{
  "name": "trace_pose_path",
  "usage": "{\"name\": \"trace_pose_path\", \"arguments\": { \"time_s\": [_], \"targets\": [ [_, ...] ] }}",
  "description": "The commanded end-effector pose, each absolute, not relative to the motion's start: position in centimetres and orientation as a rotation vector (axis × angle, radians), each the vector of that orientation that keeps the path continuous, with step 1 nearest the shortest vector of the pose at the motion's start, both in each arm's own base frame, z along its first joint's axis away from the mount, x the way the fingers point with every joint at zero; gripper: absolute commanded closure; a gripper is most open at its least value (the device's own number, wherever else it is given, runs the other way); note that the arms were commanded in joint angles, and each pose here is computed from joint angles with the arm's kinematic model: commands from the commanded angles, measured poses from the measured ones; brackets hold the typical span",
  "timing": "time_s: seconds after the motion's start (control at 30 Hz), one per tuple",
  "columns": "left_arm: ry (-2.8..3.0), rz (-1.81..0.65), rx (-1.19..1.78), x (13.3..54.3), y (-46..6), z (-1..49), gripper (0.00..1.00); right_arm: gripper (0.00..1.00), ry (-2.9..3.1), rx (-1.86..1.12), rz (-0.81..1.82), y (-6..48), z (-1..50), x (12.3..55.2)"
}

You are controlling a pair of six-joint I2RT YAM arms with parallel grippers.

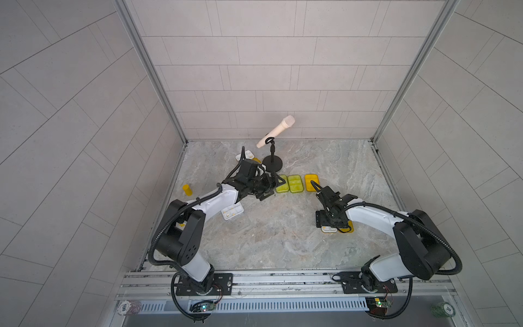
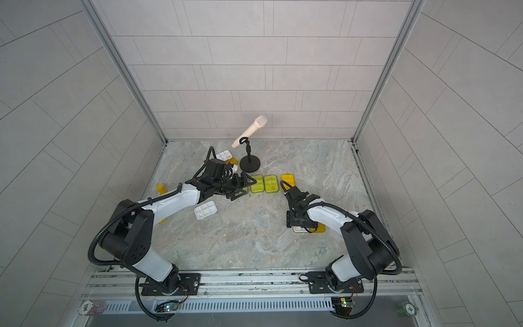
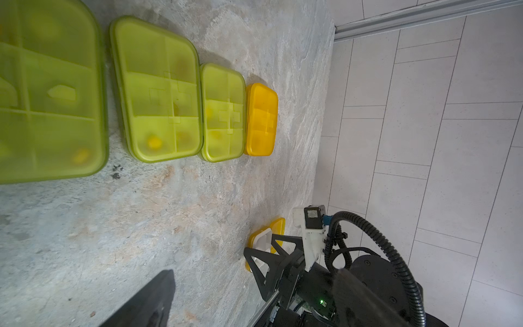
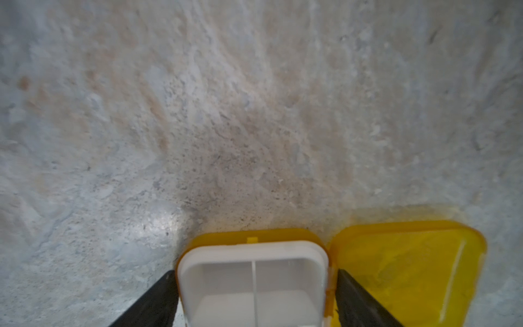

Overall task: Close pillboxes
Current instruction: Move the pillbox to the center of the board.

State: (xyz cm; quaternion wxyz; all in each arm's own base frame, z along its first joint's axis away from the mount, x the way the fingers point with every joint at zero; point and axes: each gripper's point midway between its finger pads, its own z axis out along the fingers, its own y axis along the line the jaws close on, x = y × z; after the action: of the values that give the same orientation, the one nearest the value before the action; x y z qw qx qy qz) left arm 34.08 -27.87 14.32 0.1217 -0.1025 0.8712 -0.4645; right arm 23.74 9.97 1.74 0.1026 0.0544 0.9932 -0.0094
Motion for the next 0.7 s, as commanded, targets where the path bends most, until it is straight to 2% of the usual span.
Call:
{"name": "trace_pose_path", "arguments": {
  "time_s": [0.0, 0.43, 0.67],
  "targets": [
    [2.553, -1.357, -0.309, 34.2, -28.0, 13.8, 0.08, 0.18, 2.947, 0.159, -0.071, 9.5, 1.2, 23.3],
    [2.549, -1.358, -0.308, 34.2, -28.0, 13.9, 0.08, 0.21, 2.907, 0.119, -0.123, 9.8, 3.2, 23.6],
    [2.542, -1.340, -0.314, 34.4, -27.5, 14.2, 0.08, 0.22, 2.876, 0.063, -0.062, 13.2, 4.1, 24.6]
  ]
}}
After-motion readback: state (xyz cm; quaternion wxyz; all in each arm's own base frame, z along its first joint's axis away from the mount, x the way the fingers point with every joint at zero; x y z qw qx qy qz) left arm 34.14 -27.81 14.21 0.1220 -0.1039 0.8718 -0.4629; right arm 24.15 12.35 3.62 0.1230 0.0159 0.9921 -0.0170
